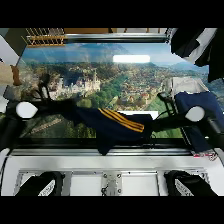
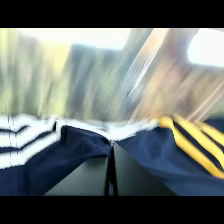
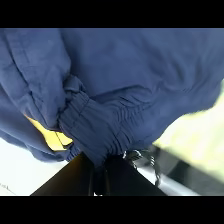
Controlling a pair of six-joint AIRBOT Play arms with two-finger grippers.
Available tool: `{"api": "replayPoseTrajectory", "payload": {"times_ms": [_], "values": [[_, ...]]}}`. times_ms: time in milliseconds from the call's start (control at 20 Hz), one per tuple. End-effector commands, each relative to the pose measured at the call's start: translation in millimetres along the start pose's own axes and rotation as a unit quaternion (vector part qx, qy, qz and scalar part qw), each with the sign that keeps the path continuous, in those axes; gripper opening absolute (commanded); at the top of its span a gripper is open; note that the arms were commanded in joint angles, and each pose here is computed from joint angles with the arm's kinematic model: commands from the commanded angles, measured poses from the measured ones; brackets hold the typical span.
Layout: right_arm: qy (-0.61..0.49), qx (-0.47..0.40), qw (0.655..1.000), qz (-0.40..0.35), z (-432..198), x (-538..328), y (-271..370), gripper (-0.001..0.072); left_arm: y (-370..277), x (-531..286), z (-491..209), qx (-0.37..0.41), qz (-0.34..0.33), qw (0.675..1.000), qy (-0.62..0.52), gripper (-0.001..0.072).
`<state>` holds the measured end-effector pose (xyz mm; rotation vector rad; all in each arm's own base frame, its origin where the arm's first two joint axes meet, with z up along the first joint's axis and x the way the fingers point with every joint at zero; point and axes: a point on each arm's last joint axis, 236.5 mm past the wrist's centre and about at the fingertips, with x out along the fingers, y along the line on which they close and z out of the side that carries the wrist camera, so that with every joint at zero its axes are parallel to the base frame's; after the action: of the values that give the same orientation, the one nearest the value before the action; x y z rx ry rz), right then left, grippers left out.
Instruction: Fold the clothes and pants, and hang the long-sleeved shirts on hangers.
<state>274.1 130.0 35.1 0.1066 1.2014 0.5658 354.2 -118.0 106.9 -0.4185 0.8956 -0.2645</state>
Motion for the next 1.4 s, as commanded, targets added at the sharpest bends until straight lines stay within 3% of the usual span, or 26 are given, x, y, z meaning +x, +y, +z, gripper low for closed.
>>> {"api": "replayPoseTrajectory", "payload": {"times_ms": [0,150,300,500,750,1000,1200,1350], "values": [[-0.146,-0.092,0.984,-0.05,63.2,-121.2,39.4,0.0023,-65.4,-125.8,88.9,0.058,-0.051,0.98,-0.183,0.0006],[-0.31,-0.113,0.942,-0.065,101.6,-225.7,83.0,0.0023,-118.8,-242.8,111.9,0.098,-0.104,0.939,-0.313,0.0006],[-0.378,-0.093,0.919,-0.053,99.8,-273.8,106.3,0.0023,-142.9,-317.6,100.2,0.123,-0.13,0.907,-0.381,0.0006],[-0.336,-0.05,0.94,-0.034,68.3,-265.2,111.5,0.0023,-153.9,-370.4,72.5,0.129,-0.154,0.884,-0.423,0.0006],[-0.271,0.021,0.962,-0.007,40.0,-246.7,113.3,0.0022,-155.8,-383.5,63.6,0.116,-0.167,0.879,-0.431,0.0006],[-0.175,0.143,0.973,0.044,38.9,-205.4,110.7,0.0022,-121.5,-242.7,108.9,0.07,-0.112,0.948,-0.291,0.0006],[-0.066,0.187,0.98,0.003,56.6,-117.5,49.9,0.0023,-66.0,-54.6,151.7,0.003,-0.056,0.985,-0.162,0.0006],[-0.076,0.204,0.975,-0.049,102.5,-57.4,-14.0,0.0022,-52.3,66.0,167.1,0.018,-0.044,0.995,-0.086,0.0006]]}}
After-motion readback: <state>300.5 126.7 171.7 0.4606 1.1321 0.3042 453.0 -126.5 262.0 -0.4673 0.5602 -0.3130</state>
